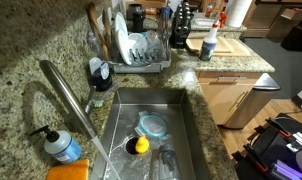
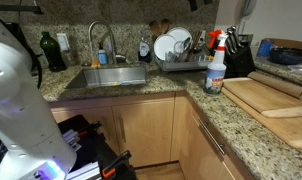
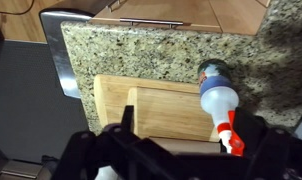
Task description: Pick up the white bottle from the countertop and move it to the right.
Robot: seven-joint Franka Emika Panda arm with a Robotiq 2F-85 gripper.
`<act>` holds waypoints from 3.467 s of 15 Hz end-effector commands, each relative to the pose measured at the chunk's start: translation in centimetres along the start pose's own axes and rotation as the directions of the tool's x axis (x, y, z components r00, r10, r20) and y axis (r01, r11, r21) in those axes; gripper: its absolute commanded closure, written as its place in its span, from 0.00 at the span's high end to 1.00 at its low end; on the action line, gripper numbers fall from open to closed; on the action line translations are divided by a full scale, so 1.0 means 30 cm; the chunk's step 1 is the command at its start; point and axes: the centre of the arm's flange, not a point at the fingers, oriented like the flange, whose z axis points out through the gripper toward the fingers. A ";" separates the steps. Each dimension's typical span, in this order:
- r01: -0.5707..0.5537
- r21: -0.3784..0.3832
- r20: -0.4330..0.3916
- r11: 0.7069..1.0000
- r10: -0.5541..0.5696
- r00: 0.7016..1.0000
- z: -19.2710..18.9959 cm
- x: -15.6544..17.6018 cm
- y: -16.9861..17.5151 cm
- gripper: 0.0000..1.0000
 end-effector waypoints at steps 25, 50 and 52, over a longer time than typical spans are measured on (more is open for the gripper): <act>0.084 0.288 0.441 0.954 -0.209 0.873 0.377 0.507 -0.337 1.00; 0.010 0.222 0.301 0.975 -0.078 0.950 0.505 0.563 -0.321 0.67; 0.016 0.231 0.268 0.973 -0.079 0.960 0.493 0.569 -0.319 0.52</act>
